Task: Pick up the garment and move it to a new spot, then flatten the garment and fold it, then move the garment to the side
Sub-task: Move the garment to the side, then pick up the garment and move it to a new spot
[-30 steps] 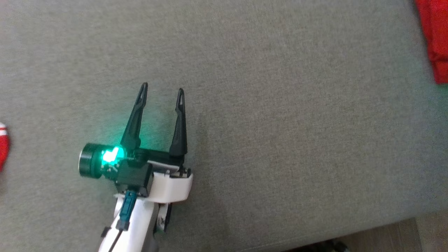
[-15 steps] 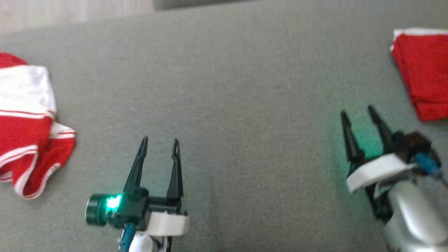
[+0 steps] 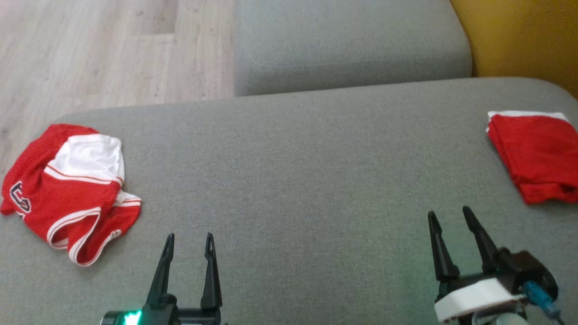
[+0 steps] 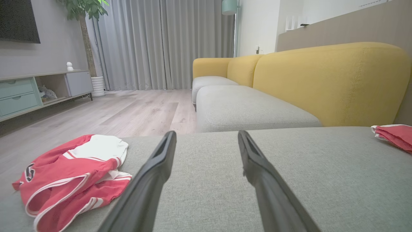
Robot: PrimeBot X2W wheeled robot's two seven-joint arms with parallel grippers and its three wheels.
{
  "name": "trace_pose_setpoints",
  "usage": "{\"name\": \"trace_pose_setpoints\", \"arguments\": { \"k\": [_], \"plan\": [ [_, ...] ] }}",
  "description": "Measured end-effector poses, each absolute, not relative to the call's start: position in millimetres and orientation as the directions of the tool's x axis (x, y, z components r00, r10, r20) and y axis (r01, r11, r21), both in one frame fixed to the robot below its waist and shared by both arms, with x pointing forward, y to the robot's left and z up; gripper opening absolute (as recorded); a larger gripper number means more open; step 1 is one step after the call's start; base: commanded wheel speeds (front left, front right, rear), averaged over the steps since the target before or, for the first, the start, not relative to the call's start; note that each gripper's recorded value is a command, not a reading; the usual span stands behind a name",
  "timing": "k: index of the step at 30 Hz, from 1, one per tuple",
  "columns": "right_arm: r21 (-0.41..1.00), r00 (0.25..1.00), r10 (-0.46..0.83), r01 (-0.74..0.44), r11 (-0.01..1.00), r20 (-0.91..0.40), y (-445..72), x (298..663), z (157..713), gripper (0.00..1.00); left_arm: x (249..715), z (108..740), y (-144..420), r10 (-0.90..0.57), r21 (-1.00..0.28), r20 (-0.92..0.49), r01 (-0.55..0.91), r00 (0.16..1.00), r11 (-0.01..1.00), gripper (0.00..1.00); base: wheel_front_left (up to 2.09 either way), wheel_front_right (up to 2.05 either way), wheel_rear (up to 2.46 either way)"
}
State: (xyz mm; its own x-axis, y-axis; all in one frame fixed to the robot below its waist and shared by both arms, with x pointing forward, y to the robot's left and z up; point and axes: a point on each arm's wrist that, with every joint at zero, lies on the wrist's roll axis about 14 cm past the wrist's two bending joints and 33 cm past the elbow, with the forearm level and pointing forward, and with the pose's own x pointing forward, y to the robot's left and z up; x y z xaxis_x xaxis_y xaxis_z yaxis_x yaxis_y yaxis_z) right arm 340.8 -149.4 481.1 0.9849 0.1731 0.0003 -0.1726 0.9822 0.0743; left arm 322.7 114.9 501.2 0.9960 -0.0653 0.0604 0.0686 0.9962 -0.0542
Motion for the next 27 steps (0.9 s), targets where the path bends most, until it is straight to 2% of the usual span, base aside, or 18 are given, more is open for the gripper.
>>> {"name": "trace_pose_setpoints", "arguments": {
  "k": [27],
  "plan": [
    [0.08, 0.984, 0.177, -0.177, 0.981, 0.0, -142.1, 336.1, 480.0, 1.0, 311.4, 500.7, 124.7, -0.031, -0.028, 0.064, 0.033, 0.997, 0.999, 1.0, 0.0, 0.0, 0.0]
  ]
}}
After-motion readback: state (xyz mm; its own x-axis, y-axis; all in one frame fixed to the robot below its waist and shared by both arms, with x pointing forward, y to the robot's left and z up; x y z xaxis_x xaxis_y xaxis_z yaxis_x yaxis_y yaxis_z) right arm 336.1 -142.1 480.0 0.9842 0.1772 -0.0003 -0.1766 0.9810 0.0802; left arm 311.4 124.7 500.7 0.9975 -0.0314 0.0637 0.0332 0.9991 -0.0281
